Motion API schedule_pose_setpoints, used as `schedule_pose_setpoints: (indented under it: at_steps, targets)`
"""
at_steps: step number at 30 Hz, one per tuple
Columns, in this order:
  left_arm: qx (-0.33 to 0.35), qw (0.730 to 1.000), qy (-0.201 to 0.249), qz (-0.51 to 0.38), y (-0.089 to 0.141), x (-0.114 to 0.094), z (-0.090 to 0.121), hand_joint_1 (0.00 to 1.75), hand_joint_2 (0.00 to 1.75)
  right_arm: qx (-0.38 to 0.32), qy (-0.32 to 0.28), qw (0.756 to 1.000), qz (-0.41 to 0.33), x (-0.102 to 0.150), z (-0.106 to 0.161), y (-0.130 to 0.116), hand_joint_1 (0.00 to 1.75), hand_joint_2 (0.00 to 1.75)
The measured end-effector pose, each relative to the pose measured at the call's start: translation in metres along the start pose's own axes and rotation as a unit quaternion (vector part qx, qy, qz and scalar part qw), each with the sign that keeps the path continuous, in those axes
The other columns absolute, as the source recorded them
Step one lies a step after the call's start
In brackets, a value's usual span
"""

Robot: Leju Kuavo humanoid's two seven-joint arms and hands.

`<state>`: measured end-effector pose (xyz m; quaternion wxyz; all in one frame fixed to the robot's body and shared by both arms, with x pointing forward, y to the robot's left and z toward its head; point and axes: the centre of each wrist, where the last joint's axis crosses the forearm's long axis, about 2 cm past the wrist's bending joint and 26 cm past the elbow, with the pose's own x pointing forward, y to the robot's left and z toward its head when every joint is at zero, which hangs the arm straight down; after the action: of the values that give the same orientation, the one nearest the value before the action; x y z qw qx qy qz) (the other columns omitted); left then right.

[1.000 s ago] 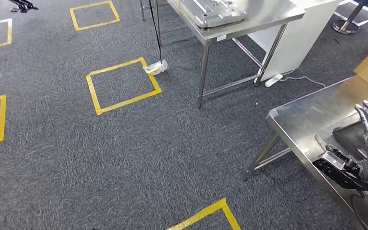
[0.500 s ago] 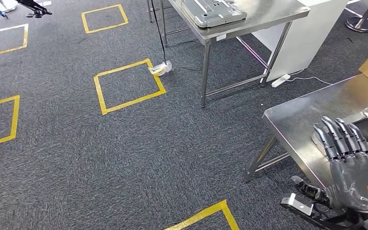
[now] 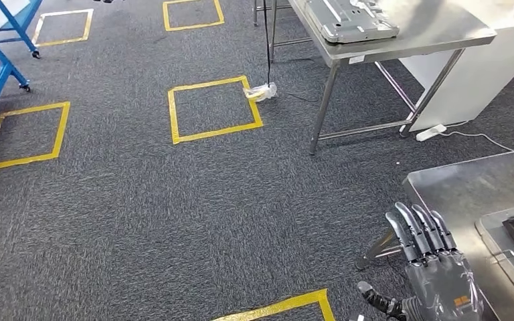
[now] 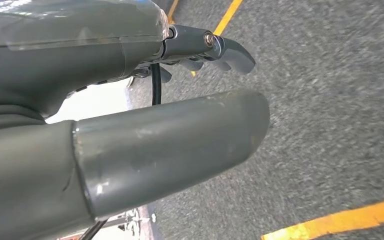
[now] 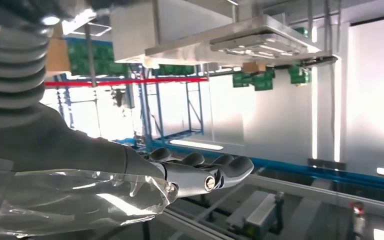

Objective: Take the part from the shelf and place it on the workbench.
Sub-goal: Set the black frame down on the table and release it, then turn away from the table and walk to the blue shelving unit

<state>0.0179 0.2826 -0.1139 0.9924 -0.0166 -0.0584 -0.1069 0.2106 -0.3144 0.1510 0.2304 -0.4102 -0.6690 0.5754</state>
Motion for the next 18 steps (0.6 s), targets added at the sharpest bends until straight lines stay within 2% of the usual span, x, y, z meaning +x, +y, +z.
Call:
schedule_pose_setpoints:
  at_steps: [4,11,18]
  targets:
    - [0.000,1.000,0.000,0.000,0.001,0.000,0.000,0.00,0.00,0.012,0.000,1.000,-0.016,0.020,0.011,0.011,0.00,1.75]
    - [0.002,1.000,0.010,0.005,0.002,-0.003,0.000,0.00,0.00,0.031,0.030,0.998,-0.043,0.054,0.025,0.034,0.00,1.75]
    - [0.005,1.000,0.020,0.007,0.003,-0.006,0.000,0.00,0.00,0.048,0.118,0.985,-0.112,0.089,0.044,0.065,0.00,1.75]
